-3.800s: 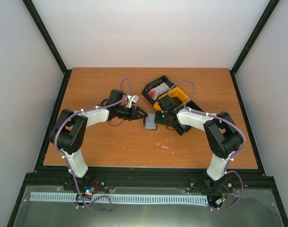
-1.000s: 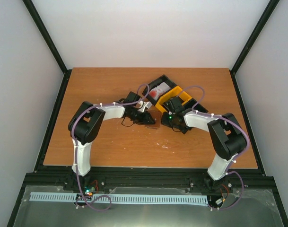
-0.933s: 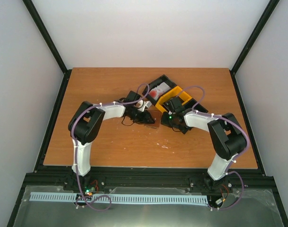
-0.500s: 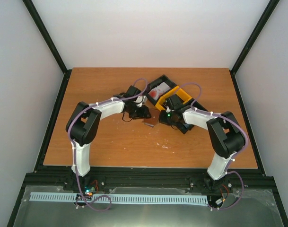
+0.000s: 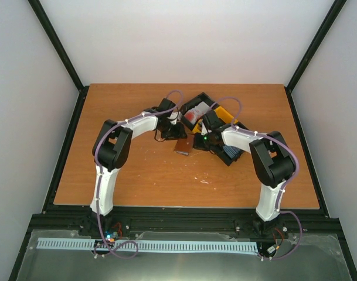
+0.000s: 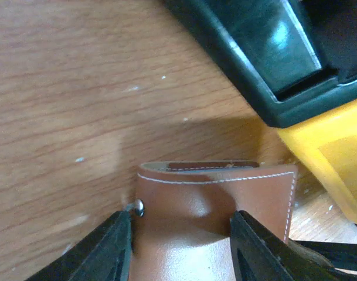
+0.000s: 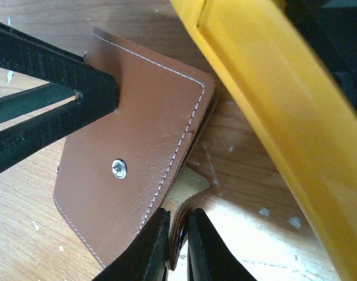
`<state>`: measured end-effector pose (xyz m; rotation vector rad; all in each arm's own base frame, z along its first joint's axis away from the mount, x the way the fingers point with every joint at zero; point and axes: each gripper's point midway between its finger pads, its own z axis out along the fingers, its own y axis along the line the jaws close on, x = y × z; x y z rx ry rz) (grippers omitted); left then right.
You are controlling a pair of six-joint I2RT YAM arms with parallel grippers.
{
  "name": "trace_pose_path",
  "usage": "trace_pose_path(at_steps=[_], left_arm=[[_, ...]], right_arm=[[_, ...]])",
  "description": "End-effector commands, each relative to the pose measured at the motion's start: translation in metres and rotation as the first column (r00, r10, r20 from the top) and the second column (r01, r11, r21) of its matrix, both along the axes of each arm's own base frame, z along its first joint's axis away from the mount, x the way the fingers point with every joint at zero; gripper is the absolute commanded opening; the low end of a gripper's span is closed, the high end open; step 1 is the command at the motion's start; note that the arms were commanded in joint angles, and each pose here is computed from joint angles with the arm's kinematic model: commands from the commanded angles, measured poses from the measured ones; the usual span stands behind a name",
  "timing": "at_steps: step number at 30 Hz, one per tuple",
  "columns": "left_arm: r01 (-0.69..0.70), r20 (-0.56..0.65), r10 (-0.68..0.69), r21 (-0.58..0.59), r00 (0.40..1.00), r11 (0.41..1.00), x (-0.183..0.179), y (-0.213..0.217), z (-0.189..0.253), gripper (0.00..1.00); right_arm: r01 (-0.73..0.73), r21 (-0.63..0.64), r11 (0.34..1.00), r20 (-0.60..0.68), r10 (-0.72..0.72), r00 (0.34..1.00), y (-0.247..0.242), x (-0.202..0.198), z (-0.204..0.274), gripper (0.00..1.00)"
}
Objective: Put the credit cards into the card holder
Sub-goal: Close the card holder at the center of the board.
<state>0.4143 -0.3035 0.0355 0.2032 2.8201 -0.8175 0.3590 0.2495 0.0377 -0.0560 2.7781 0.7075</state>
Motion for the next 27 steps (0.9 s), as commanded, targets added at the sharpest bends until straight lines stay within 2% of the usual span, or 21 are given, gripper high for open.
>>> trace_pose_path(at_steps=[1,5,11,15,20,24,27], left_arm=[[-0.013,-0.125,0.018,0.042,0.992,0.999,-0.026,0.013,-0.021,0.47],[-0.012,-0.172,0.014,0.014,0.985,1.000,-0.054,0.017,-0.026,0.44],[-0.020,-0.219,0.027,0.033,0.975,0.999,-0.097,0.024,-0.030,0.43],[-0.052,-0.225,0.056,0.026,0.973,0.998,-0.118,0.033,-0.022,0.43],[-0.087,-0.177,0.086,0.000,0.980,0.996,-0.120,0.037,-0.005,0.47],[-0.116,-0.208,0.103,-0.050,0.973,0.992,-0.124,0.031,-0.004,0.47],[-0.150,-0.232,0.136,-0.045,0.963,0.988,-0.123,0.031,-0.010,0.47]], right_arm=[[-0.069,0.021,0.997,-0.007,0.069,0.998,0.006,-0.002,0.003,0.11],[-0.095,0.047,0.994,-0.025,0.097,0.995,0.010,-0.011,0.000,0.11],[-0.146,0.060,0.988,-0.044,0.148,0.988,0.018,-0.037,0.000,0.11],[-0.168,0.026,0.985,-0.059,0.169,0.984,0.019,-0.052,0.001,0.11],[-0.114,-0.077,0.990,-0.052,0.110,0.993,-0.002,-0.055,0.004,0.11],[-0.113,-0.110,0.987,-0.041,0.109,0.993,-0.006,-0.056,0.007,0.11],[-0.116,-0.122,0.986,-0.027,0.114,0.993,-0.004,-0.055,0.011,0.12]])
